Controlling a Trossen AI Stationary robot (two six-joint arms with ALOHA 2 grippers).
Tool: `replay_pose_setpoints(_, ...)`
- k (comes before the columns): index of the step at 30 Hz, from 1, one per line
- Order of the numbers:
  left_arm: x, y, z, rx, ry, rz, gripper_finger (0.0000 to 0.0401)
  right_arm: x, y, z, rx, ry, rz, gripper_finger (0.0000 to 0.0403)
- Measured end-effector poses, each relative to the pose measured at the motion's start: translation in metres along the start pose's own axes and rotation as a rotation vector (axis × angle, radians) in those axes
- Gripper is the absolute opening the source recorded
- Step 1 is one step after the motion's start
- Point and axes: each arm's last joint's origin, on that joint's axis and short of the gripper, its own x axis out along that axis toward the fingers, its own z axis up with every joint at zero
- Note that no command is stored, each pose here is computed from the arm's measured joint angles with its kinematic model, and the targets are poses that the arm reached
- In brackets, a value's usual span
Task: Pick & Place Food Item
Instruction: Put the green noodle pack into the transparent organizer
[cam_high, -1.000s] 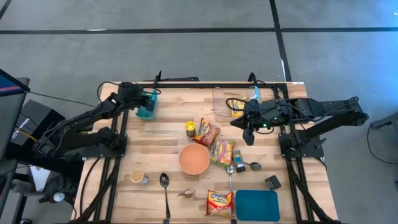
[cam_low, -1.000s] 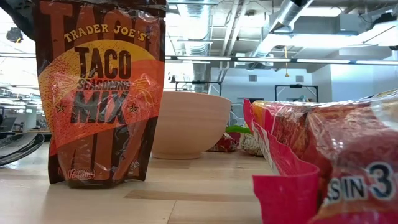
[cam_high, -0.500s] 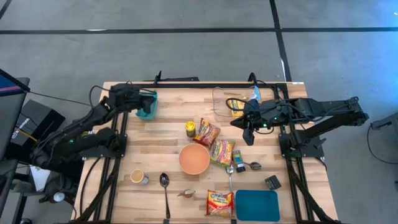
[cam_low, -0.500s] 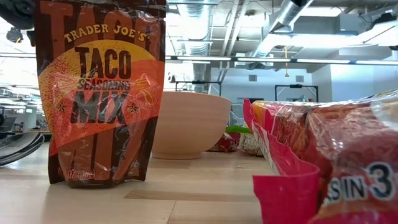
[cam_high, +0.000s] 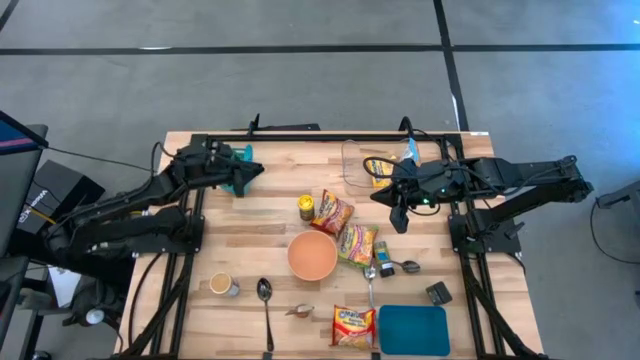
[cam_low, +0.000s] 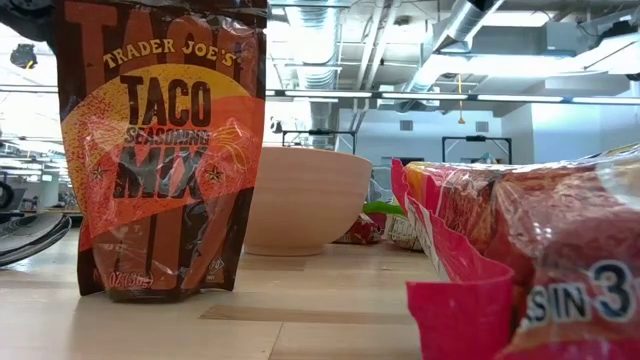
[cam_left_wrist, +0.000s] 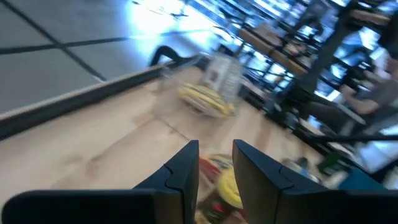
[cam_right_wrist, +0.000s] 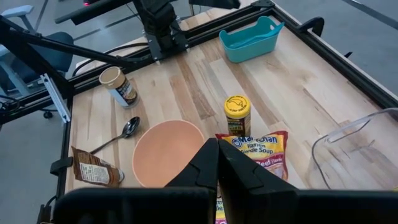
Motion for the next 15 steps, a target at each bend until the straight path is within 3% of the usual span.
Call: replay_pose_setpoints(15,-0.001,-0.053,-0.026,-0.032,0.173,-0.311,0.0092,0.0,0.0,0.0,0.0,0.0,0.0,0.0001)
